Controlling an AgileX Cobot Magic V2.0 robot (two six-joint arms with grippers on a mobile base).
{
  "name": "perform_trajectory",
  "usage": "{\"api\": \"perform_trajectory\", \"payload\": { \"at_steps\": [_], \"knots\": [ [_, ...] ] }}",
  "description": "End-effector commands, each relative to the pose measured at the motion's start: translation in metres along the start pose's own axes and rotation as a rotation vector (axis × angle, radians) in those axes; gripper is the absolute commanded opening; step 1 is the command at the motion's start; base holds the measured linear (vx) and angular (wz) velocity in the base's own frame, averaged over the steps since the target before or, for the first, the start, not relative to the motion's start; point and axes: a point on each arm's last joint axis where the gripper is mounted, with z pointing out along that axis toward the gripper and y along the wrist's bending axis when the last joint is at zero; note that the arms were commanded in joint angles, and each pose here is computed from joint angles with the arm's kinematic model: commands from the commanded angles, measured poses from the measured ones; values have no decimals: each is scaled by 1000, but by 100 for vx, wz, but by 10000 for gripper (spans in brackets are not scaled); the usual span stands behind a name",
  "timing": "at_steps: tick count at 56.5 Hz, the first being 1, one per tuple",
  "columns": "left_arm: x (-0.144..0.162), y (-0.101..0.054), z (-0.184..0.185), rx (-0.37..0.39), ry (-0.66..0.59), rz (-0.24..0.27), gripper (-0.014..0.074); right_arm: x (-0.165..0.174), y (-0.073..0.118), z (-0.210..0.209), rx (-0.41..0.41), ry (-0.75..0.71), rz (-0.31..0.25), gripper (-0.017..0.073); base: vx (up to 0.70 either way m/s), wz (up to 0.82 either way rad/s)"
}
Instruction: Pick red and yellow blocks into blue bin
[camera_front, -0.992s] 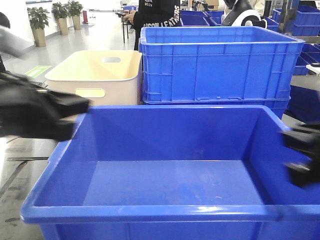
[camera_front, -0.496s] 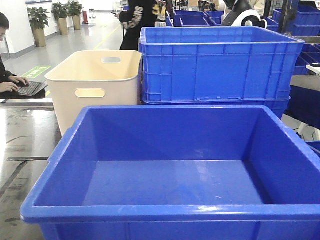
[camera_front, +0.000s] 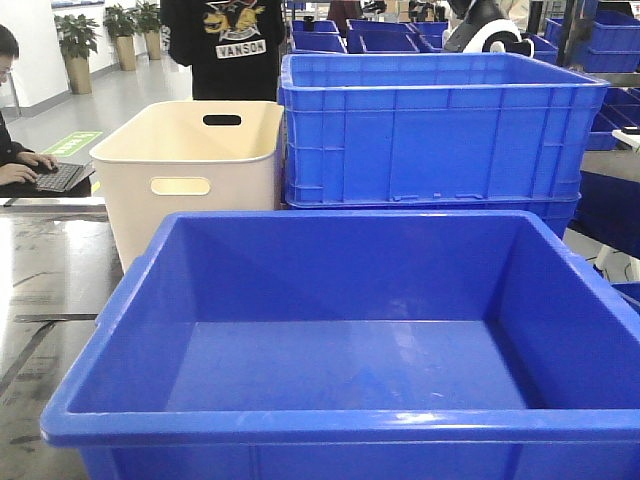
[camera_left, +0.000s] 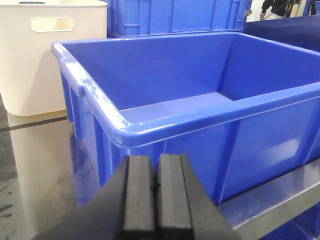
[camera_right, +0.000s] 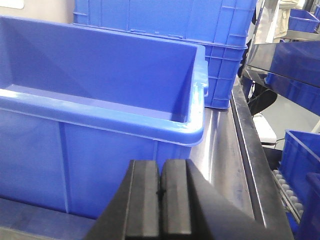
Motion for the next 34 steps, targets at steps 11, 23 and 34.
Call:
{"api": "perform_trajectory", "payload": {
  "at_steps": [11,23,34],
  "knots": [
    [-14,1,-1,-17,-88,-31,-1,-15,-2,-2,15,-100,-11,-10,0,0],
    [15,13,7,-116,-3,152,-1,-15,-2,-2,15,-100,-11,-10,0,0],
    [61,27,6,-262,-166,179,-1,-15,-2,-2,15,-100,-11,-10,0,0]
  ]
}}
